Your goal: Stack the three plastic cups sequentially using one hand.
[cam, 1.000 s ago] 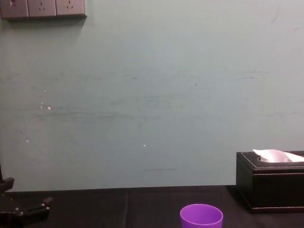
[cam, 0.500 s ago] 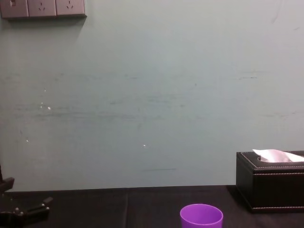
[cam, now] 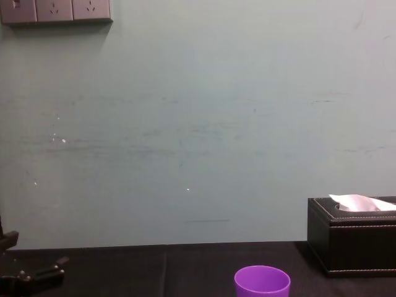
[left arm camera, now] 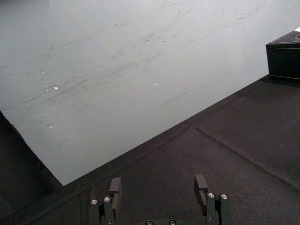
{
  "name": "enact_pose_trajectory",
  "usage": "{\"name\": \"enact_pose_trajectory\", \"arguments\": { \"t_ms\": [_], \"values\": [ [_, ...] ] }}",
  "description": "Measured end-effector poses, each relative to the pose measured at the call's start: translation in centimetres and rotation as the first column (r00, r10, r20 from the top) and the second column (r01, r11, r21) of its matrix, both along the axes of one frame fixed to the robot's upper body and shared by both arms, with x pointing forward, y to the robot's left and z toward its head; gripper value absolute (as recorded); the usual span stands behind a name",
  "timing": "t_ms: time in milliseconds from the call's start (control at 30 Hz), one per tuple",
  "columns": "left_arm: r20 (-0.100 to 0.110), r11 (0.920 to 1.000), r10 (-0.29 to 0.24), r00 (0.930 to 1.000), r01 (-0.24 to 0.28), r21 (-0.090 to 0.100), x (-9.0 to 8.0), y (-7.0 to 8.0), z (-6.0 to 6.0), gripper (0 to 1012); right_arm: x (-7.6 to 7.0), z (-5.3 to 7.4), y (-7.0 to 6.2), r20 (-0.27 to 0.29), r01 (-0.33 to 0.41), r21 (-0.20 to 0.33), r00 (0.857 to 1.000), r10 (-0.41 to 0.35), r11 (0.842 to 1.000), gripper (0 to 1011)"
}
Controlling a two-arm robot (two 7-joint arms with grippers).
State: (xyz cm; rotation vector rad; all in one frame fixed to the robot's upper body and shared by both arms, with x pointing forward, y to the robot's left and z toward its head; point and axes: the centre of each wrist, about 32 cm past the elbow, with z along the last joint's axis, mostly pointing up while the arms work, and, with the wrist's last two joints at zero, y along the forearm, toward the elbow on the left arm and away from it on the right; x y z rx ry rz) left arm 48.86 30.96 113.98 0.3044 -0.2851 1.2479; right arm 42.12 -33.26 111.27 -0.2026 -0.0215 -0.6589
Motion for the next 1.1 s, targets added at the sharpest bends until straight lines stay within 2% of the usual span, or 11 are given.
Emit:
{"name": "enact_pose_trajectory", "arguments": {
  "t_ms": [100,200,333,367,467,1100],
  "values": [
    [0.0,1.0,0.0,1.0,0.0,0.0,0.0,0.0,0.0,1010,-0.02,0.0,-0.04,0.0,0.0,0.0,1.0,0.0,1.0,996],
    [0.0,1.0,0.0,1.0,0.0,0.0,0.0,0.0,0.0,1010,-0.04,0.02,-0.08,0.001,0.0,0.0,1.0,0.0,1.0,947],
    [0.0,1.0,0.0,1.0,0.0,0.0,0.0,0.0,0.0,1010,-0.05,0.03,-0.11,0.001,0.0,0.0,1.0,0.0,1.0,851],
    [0.0,1.0,0.0,1.0,0.0,0.0,0.0,0.0,0.0,1010,-0.05,0.03,-0.12,0.001,0.0,0.0,1.0,0.0,1.0,800],
    [0.0,1.0,0.0,1.0,0.0,0.0,0.0,0.0,0.0,1010,-0.05,0.04,-0.13,0.002,0.0,0.001,1.0,0.0,1.0,755],
    [0.0,1.0,0.0,1.0,0.0,0.0,0.0,0.0,0.0,1010,-0.08,0.07,-0.18,0.003,-0.002,0.002,1.0,0.002,1.0,731]
  ]
}}
